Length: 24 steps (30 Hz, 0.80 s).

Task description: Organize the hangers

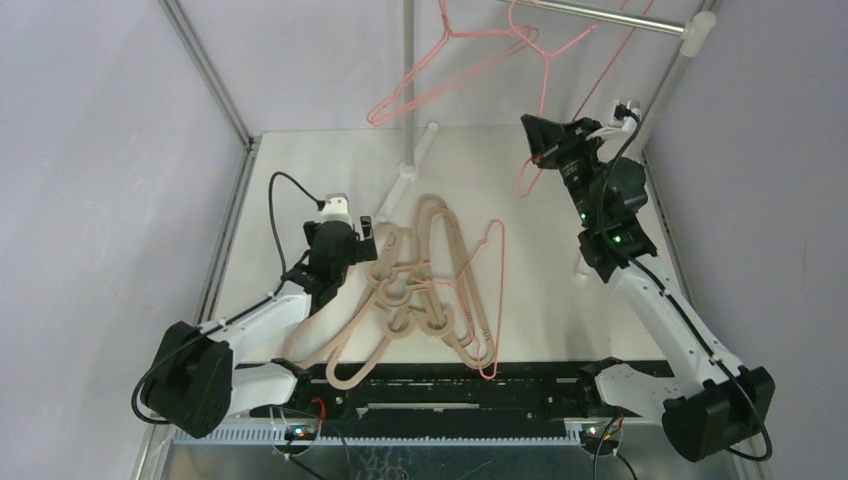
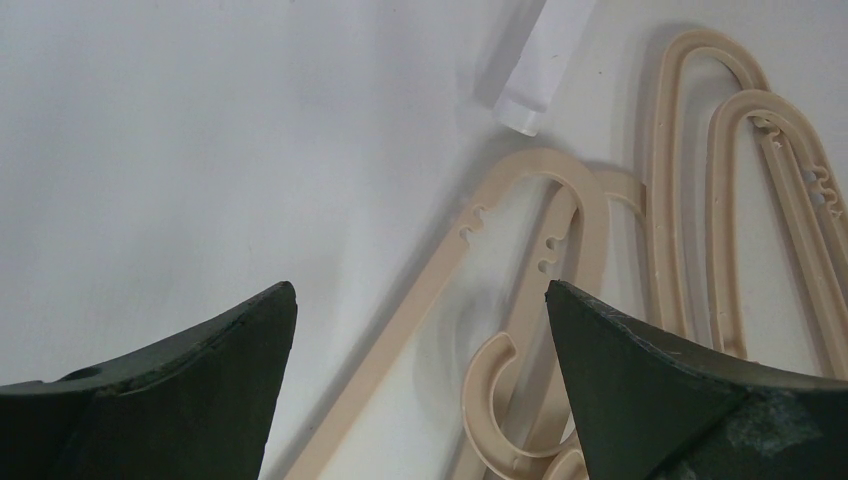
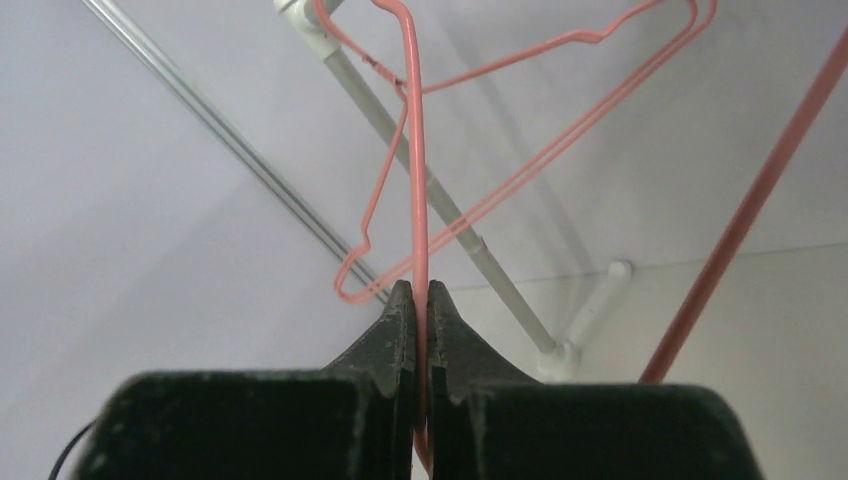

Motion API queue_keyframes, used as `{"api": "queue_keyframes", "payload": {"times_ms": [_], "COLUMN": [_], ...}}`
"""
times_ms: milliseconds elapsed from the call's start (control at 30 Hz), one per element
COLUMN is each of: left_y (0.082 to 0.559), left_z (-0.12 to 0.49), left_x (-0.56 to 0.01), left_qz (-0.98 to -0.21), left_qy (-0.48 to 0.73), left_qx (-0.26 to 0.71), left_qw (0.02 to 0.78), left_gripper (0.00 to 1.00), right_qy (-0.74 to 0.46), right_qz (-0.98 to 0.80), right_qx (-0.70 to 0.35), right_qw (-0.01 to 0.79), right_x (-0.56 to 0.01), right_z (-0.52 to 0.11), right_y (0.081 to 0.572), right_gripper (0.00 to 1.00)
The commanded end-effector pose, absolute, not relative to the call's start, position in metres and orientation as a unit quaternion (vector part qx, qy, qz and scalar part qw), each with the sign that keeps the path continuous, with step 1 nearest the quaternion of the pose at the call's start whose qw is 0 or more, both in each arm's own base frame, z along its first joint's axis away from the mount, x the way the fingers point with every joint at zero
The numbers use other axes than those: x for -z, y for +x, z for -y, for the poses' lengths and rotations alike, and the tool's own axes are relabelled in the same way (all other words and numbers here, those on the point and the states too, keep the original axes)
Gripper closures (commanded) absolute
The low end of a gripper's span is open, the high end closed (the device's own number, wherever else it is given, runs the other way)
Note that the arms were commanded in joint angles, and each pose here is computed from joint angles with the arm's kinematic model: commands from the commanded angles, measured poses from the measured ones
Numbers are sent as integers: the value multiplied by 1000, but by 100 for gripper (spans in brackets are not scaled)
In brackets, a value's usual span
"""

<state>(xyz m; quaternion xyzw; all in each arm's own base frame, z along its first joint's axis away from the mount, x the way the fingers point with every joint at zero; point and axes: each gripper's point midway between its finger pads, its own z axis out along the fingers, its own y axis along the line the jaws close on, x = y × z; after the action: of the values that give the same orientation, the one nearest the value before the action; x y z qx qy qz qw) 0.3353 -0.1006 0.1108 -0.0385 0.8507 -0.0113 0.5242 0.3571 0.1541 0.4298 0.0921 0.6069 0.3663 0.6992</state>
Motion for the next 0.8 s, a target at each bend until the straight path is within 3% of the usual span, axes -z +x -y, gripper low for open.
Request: {"api": "queue_keyframes", "payload": {"times_ms": [0, 533, 567, 633, 767], "left_y": [346, 346, 346, 346, 345], "left_z": [104, 104, 104, 104, 104], "left_x": [-134, -133, -132, -132, -132], "left_qz": [-833, -834, -834, -835, -835], "left_qy": [-50, -50, -50, -49, -49], "left_qx": [18, 17, 17, 18, 18], "left_qw": [550, 549, 549, 548, 548], "left_gripper": [0, 0, 0, 0, 0], "right_qy": [101, 172, 179, 200, 216], "right_qz": [-535, -532, -541, -559, -581], "right_qx": [-436, -453, -448, -436, -417], "right_qw": [717, 694, 689, 676, 664], "right_x": [-477, -451, -444, -430, -412], "right_z": [-155, -149, -148, -144, -139], "right_y": [365, 423, 427, 433, 439], "right_gripper": [100, 100, 98, 82, 75]}}
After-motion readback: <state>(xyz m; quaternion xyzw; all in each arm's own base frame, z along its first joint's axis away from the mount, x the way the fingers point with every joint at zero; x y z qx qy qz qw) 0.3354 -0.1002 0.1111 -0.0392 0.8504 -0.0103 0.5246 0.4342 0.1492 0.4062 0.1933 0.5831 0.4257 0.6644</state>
